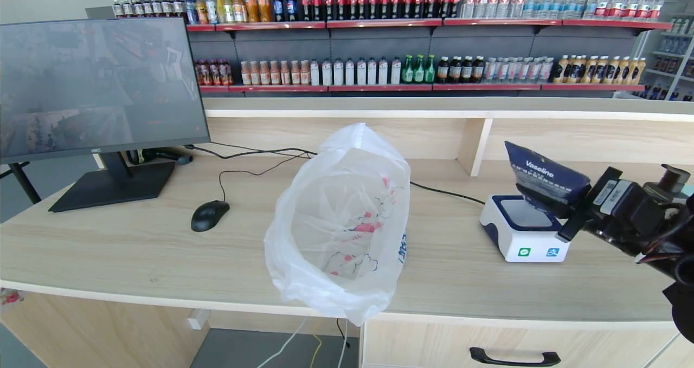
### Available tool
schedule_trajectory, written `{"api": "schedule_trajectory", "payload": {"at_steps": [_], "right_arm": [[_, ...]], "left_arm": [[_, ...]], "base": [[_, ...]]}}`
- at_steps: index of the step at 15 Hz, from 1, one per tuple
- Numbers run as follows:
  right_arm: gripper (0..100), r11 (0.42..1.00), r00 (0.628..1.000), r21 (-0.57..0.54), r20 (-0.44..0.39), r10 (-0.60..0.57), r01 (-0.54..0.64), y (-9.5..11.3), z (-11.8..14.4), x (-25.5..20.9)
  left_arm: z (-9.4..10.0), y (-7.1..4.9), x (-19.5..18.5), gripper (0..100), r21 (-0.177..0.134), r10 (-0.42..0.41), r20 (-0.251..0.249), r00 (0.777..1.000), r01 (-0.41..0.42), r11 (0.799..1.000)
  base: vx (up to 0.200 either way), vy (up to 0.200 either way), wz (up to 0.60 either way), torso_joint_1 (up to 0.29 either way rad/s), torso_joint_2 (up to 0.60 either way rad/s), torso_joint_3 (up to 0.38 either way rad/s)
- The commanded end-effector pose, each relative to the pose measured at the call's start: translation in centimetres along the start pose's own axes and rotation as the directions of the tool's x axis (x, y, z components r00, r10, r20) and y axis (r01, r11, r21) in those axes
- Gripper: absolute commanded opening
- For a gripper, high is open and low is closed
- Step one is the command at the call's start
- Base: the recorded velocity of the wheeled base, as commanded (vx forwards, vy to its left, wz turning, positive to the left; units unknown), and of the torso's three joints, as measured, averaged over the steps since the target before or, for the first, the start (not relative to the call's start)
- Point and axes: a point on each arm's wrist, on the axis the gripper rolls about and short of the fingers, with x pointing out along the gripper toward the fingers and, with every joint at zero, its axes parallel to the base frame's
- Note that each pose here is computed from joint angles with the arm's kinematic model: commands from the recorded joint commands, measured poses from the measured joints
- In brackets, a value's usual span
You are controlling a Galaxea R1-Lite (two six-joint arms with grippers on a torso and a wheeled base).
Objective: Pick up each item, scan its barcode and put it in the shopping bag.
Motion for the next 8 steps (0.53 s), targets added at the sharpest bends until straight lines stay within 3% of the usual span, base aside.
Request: {"api": "schedule_trajectory", "payload": {"at_steps": [1, 3, 5, 8], "right_arm": [[0, 0.995, 0.996, 0.068, 0.026, -0.081, 0.079, -0.1, 3.2, 0.6], [0, 0.953, 0.989, 0.264, -0.040, -0.144, 0.150, 2.4, 6.0, 0.8], [0, 0.892, 0.965, 0.368, -0.113, -0.237, 0.263, 2.6, 7.0, 0.5], [0, 0.699, 0.901, 0.578, -0.180, -0.394, 0.421, 1.5, 8.2, 1.1]], "left_arm": [[0.0, 0.0, 0.0, 100, 0.000, 0.000, 0.000, 1.000, 0.000, 1.000], [0.0, 0.0, 0.0, 100, 0.000, 0.000, 0.000, 1.000, 0.000, 1.000], [0.0, 0.0, 0.0, 100, 0.000, 0.000, 0.000, 1.000, 0.000, 1.000], [0.0, 0.0, 0.0, 100, 0.000, 0.000, 0.000, 1.000, 0.000, 1.000]], "base": [[0.000, 0.000, 0.00, 0.000, 0.00, 0.000], [0.000, 0.000, 0.00, 0.000, 0.00, 0.000], [0.000, 0.000, 0.00, 0.000, 0.00, 0.000], [0.000, 0.000, 0.00, 0.000, 0.00, 0.000]]}}
